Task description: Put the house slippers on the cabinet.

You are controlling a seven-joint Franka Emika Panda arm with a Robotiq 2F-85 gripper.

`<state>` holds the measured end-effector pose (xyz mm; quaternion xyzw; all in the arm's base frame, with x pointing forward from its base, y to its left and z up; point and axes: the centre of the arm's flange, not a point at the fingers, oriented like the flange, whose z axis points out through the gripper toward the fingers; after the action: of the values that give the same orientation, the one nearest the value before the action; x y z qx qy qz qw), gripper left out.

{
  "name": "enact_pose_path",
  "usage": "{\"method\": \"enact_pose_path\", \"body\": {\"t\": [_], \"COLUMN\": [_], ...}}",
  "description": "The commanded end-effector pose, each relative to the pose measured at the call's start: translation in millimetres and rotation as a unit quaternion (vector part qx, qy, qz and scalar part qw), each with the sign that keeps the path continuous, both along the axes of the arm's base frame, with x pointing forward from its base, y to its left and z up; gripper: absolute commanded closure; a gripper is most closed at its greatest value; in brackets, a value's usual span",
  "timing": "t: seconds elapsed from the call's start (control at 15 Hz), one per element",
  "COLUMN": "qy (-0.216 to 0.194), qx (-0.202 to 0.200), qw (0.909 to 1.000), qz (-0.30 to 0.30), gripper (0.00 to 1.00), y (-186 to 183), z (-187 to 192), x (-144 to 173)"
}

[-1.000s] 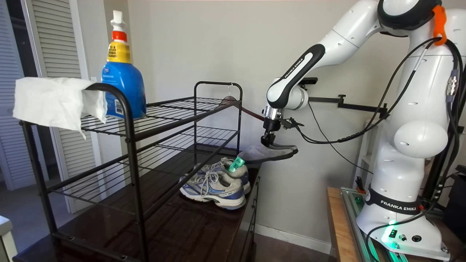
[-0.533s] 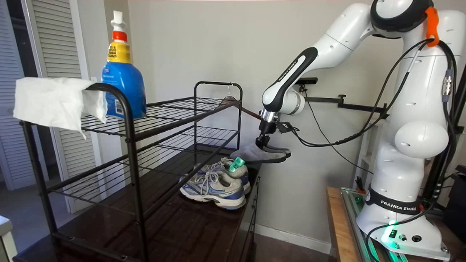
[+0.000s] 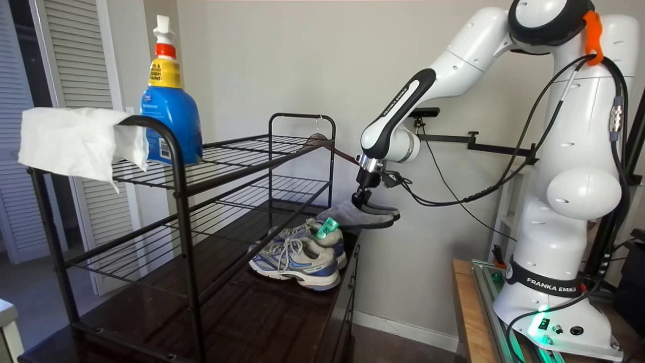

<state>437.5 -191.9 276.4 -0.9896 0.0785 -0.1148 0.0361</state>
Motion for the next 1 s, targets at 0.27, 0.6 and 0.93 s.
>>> {"method": "enact_pose_path", "body": {"t": [0.27, 0.6, 0.93], "qy": [-0.045, -0.078, -0.095], "qx": [0.0, -0.002, -0.009], "qw": [0.9989, 0.9966, 0.9953], "qz": [-0.014, -0.025, -0.017], "gripper": [0.97, 0.97, 0.97], "y": [18, 22, 25], "z": [-15, -15, -14], "x": [17, 29, 43]}}
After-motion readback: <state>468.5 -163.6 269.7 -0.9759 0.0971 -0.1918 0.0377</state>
